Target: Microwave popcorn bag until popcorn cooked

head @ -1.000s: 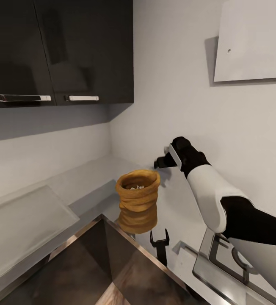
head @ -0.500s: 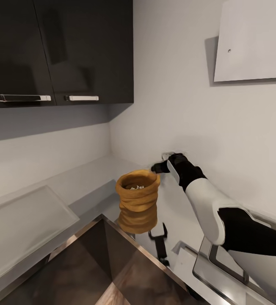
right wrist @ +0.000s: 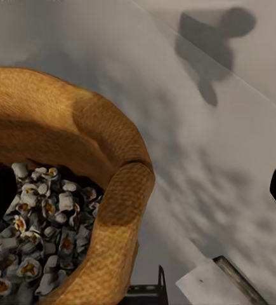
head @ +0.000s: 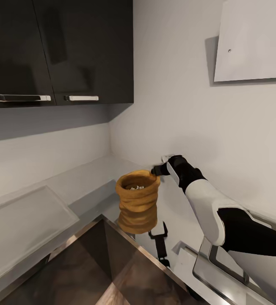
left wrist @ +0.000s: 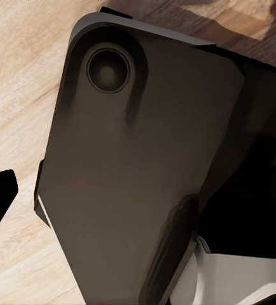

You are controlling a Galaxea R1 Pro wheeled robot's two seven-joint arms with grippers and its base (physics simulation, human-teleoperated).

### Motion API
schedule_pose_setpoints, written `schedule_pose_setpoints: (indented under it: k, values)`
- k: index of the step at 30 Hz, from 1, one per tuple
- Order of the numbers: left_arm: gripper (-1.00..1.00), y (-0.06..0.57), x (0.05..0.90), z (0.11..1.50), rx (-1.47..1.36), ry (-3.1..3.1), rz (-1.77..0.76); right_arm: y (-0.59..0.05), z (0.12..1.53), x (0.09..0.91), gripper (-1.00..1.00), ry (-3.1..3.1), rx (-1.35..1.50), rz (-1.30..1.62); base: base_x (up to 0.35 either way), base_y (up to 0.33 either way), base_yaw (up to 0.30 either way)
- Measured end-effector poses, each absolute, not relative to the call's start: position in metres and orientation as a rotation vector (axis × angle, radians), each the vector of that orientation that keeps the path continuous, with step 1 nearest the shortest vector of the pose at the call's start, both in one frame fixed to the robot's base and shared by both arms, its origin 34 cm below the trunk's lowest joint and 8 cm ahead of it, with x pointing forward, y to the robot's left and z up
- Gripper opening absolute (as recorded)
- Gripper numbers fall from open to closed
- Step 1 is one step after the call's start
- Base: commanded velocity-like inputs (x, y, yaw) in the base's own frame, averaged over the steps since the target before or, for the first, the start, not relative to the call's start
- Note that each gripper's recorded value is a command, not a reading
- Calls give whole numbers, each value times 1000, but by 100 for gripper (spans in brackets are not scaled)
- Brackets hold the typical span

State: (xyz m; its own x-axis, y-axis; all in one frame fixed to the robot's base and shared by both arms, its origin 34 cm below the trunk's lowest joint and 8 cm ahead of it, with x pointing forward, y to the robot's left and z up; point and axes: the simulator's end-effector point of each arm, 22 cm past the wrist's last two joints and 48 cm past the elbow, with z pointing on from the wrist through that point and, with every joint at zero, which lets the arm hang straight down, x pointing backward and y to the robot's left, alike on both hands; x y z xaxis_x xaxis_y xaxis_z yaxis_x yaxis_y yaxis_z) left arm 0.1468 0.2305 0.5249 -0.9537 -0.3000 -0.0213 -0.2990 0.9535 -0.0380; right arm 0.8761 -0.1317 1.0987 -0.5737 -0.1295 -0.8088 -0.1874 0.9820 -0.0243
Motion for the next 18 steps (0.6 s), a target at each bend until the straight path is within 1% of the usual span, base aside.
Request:
schedule_pose_setpoints:
  k: [9, 18]
  values:
    - [100, 231, 147, 525, -472, 3078, -54, -131, 1098, 875, 100, 2193, -221, 80, 250, 0, 0]
    - [100, 231, 147, 525, -472, 3079, -53, -129, 1069, 867, 100, 2253, -236, 83, 22, 0, 0]
